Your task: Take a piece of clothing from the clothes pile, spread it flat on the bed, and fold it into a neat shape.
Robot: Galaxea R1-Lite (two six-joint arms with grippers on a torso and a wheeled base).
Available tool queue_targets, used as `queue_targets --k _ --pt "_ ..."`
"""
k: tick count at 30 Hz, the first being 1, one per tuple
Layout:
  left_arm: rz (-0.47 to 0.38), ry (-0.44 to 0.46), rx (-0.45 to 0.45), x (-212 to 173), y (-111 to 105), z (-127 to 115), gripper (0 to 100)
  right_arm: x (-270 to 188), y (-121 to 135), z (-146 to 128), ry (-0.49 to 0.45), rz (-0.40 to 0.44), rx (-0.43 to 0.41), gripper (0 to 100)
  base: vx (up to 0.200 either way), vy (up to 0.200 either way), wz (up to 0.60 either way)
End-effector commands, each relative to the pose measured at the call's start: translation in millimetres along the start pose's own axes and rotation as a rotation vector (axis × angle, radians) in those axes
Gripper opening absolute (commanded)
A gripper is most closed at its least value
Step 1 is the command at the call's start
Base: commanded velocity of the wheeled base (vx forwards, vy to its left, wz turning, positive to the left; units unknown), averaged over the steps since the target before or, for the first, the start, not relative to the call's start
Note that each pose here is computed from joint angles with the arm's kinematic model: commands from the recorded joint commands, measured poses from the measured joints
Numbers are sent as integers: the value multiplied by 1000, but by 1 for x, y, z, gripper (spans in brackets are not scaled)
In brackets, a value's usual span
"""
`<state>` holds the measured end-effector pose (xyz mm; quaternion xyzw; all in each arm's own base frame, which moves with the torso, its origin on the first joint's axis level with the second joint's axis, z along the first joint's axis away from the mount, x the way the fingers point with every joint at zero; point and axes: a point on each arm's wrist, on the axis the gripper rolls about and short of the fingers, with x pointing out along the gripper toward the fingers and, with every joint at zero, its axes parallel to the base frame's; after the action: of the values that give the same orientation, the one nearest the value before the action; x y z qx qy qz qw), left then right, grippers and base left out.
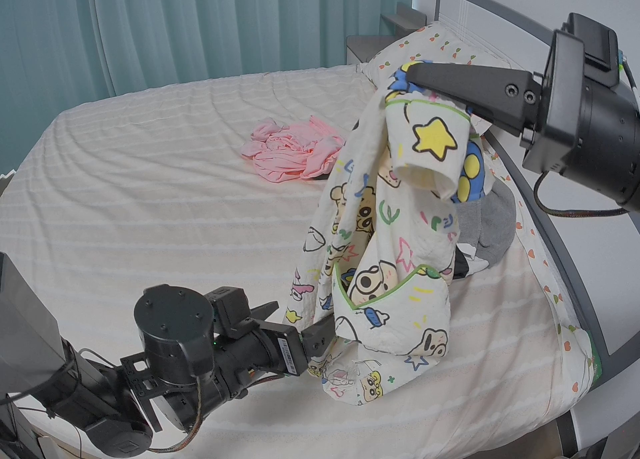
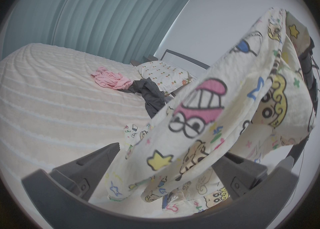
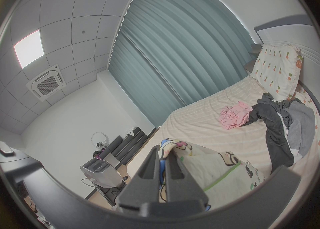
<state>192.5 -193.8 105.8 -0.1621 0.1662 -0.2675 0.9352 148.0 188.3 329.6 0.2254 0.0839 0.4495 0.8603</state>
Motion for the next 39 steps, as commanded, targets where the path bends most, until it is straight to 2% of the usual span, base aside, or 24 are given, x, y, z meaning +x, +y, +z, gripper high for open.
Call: queue_targets --k 1,6,8,9,10,14,16,20,26,34,39 --pt "-6 46 18 2 -3 -14 100 2 -1 -1 4 -3 1 0 0 0 0" --pt "22 58 45 -4 -6 -22 100 2 -1 -1 4 -3 1 0 0 0 0" --pt "80 41 78 -3 -4 -24 100 1 -1 -1 2 -2 1 0 0 0 0" --pt "80 41 78 -3 -4 -24 100 1 -1 -1 2 -2 1 0 0 0 0" --pt "156 10 108 -1 -2 -26 100 0 0 0 -2 -1 2 0 0 0 0" --pt "205 -5 119 -1 -4 -35 100 -1 0 1 -10 1 2 0 0 0 0" --pt "201 4 124 -5 -4 -39 100 -1 0 2 -11 2 2 0 0 0 0" --pt "116 83 170 -35 -11 -66 100 -2 -2 6 -35 -8 6 0 0 0 0" --pt "57 86 195 -40 -17 -80 100 -7 3 16 -82 26 53 0 0 0 0" --pt "39 115 229 -33 -19 -97 100 -9 5 18 -90 33 57 0 0 0 0" --pt "-59 177 228 -47 -24 -100 100 -8 5 19 -93 37 61 0 0 0 0"
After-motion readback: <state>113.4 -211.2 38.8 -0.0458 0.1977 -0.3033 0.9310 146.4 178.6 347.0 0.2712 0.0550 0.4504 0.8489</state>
